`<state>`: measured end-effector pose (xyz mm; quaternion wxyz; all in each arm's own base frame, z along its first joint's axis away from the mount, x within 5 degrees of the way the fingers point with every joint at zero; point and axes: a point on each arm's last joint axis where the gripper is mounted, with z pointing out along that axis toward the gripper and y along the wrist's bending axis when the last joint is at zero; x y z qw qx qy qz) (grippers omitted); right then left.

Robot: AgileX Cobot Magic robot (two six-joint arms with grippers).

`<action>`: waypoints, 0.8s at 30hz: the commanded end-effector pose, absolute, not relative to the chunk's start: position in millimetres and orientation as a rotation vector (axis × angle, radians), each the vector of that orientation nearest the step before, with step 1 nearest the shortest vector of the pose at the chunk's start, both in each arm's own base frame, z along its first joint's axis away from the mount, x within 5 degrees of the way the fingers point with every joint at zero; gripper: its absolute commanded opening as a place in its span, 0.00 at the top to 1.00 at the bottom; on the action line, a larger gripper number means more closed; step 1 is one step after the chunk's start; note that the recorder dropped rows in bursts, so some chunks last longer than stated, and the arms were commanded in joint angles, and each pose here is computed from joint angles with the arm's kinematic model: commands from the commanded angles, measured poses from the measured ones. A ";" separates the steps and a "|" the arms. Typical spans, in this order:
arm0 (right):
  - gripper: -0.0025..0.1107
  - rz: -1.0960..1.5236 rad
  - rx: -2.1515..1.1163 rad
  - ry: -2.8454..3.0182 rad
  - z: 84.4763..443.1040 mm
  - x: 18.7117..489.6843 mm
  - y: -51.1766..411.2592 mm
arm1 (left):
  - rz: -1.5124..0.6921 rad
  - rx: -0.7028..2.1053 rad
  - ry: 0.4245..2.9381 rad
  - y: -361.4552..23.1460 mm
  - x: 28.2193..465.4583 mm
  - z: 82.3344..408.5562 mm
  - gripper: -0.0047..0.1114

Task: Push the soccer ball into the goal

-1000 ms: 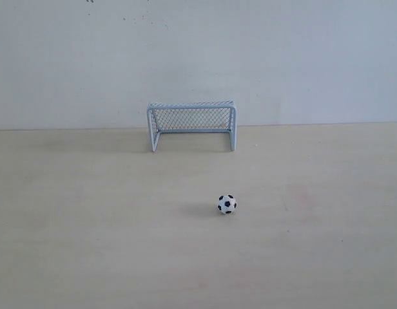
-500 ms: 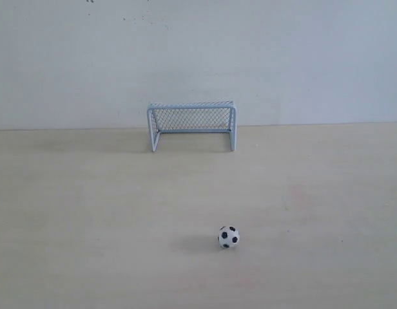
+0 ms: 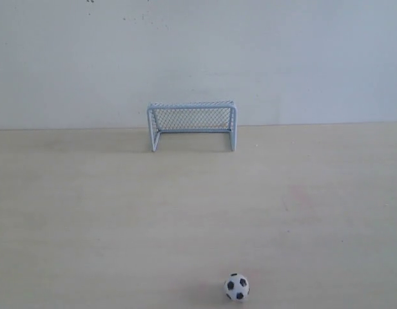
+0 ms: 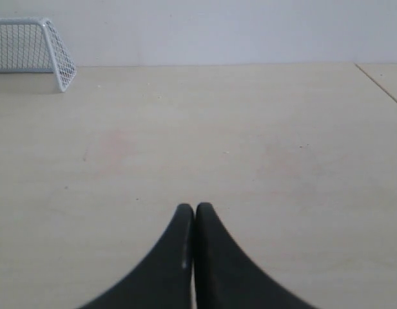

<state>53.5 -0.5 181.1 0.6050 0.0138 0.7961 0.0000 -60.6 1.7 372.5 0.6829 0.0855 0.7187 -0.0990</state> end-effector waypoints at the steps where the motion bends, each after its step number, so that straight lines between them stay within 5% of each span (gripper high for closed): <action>1: 0.98 -0.001 0.027 1.829 182.0 53.4 -0.4 | -0.223 0.150 1.487 1.2 -52.0 377.7 0.92; 14: 0.98 -0.001 0.027 1.829 182.0 53.4 -0.4 | -0.315 0.067 1.370 -3.7 -19.5 361.1 0.92; 24: 0.98 -0.001 0.027 1.829 182.0 53.4 -0.4 | -0.229 -0.146 1.466 -2.8 41.4 265.2 0.92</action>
